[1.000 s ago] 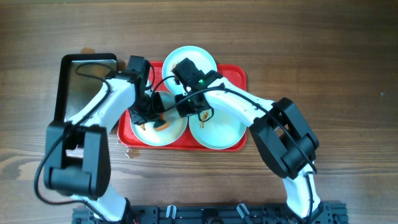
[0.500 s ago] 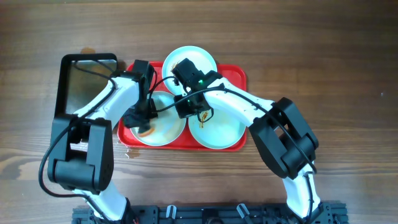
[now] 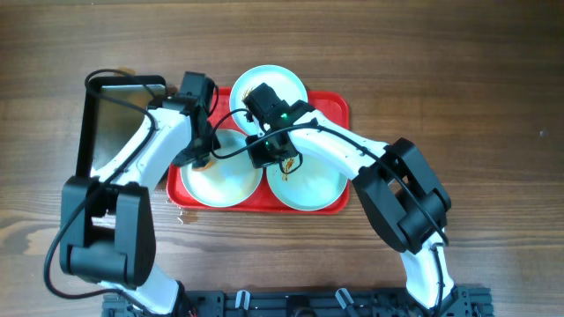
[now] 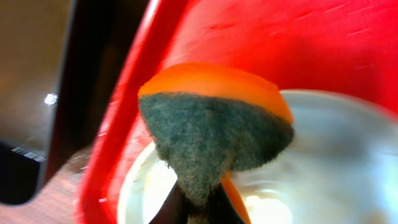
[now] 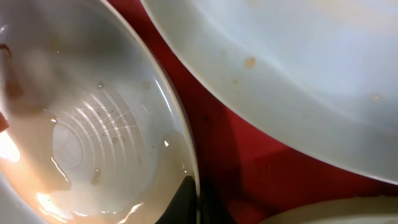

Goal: Clean dirty plates on tray and stack at the side
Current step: 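Hold the back plate with the right gripper while the left sponge scrubs it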

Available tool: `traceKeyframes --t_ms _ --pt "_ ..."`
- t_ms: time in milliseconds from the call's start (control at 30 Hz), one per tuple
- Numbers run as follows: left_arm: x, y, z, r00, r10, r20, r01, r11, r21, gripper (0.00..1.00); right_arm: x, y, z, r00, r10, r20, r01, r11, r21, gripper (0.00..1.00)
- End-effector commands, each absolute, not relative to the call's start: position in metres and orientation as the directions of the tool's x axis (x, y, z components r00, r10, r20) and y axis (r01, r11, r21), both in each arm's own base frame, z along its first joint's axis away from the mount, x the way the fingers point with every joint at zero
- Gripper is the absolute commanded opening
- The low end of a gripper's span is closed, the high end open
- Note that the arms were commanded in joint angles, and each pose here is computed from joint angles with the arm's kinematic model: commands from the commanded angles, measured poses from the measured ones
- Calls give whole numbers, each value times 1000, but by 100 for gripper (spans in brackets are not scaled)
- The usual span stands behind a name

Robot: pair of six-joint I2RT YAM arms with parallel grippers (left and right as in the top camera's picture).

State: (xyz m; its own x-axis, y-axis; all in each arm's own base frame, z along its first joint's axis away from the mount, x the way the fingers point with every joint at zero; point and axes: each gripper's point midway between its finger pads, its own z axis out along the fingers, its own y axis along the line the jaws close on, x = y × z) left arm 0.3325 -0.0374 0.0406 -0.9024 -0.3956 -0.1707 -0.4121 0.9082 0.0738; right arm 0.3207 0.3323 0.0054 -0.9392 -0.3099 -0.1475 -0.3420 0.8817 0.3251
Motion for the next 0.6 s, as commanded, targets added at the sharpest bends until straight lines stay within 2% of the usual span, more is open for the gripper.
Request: traceKeyframes --t_ms 0,167,367,467,567 --pt "347 -64 50 -900 -409 -153 -397 912 -100 4 316 324 -12 -942 -315 -113 -335 894 296 4" --pt "350 -85 44 -910 -403 -95 -379 903 -200 4 315 329 -11 -942 -316 -116 -336 885 323 4" --pt "334 -91 19 -918 -397 5 -391 901 -189 4 316 329 -11 -942 -315 -116 -335 885 323 4" --pt "320 -87 6 -917 -398 39 -399 904 -155 4 315 329 -11 -942 -315 -115 -335 885 322 4" --pt "309 -62 -5 -914 -405 -1 -404 914 -23 4 315 328 -11 -942 -315 -114 -335 885 322 4"
